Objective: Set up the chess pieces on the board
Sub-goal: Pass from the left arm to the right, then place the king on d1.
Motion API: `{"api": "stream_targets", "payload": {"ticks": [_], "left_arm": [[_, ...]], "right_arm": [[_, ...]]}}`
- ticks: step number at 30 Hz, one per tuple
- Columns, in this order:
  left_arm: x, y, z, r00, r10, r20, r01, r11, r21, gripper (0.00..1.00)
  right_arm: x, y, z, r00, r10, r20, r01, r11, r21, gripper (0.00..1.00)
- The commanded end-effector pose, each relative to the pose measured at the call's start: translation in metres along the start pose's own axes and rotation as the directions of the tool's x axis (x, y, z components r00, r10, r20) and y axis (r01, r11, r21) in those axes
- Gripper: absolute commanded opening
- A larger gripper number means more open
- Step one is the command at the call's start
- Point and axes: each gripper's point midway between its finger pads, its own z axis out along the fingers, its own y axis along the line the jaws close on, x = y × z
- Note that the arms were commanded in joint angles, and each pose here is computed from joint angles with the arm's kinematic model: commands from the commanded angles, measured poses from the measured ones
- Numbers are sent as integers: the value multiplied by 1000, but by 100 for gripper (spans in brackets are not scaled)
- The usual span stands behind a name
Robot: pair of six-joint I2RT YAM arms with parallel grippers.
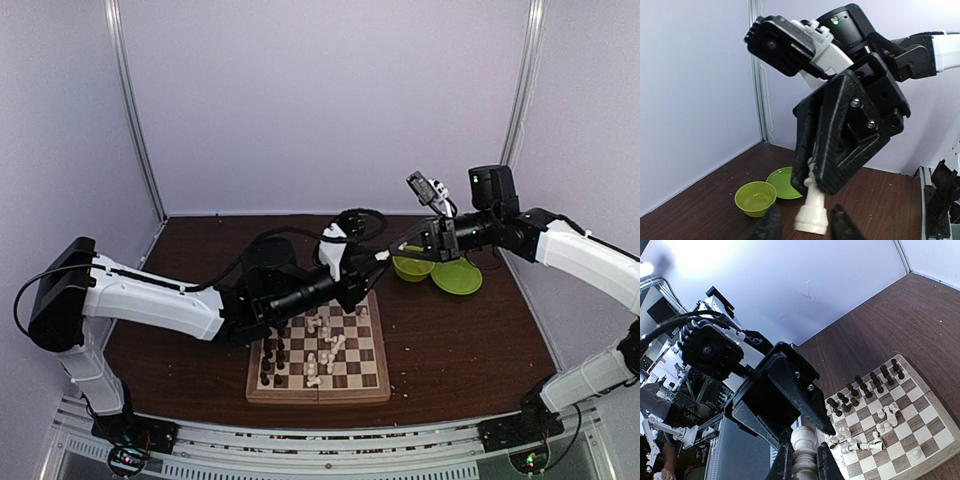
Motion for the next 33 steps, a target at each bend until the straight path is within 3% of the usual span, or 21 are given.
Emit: {"api": "stream_targets", "payload": {"ticks": [1,6,9,14,18,20,24,27,33], "left_arm": [[-1,22,-3,1000,-14,-12,12,993,-114,47],[-7,51,-41,985,78,-152,-110,970,-215,63],[-21,86,-70,962,74,-264,-155,941,-300,65],[-61,152,-113,933,18,-360,-180,887,-424,69],[-83,197,-128,930,-12,-366,-182,852,-491,74],[-83,212,-129,928,-7,-372,-193,846,-497,80],[-72,242,-140,933,-47,-357,-156,841,-518,81],[-61,253,-154,947,-140,-290,-31,857,-514,81],[-65,255,-164,952,-127,-277,-36,855,-517,79]], "right_arm": [[-13,13,-7,997,-73,30,73,997,0,0],[-8,-7,-19,965,-237,-116,256,947,192,0],[4,-31,-24,934,-276,-228,336,895,295,0],[35,-65,-18,874,-280,-396,431,824,367,0],[65,-79,3,801,-277,-531,498,800,334,0],[82,-81,17,753,-277,-597,526,798,294,0],[105,-90,37,683,-259,-683,542,806,237,0],[124,-97,50,641,-246,-727,542,816,202,0],[145,-113,63,584,-219,-782,548,817,181,0]]}}
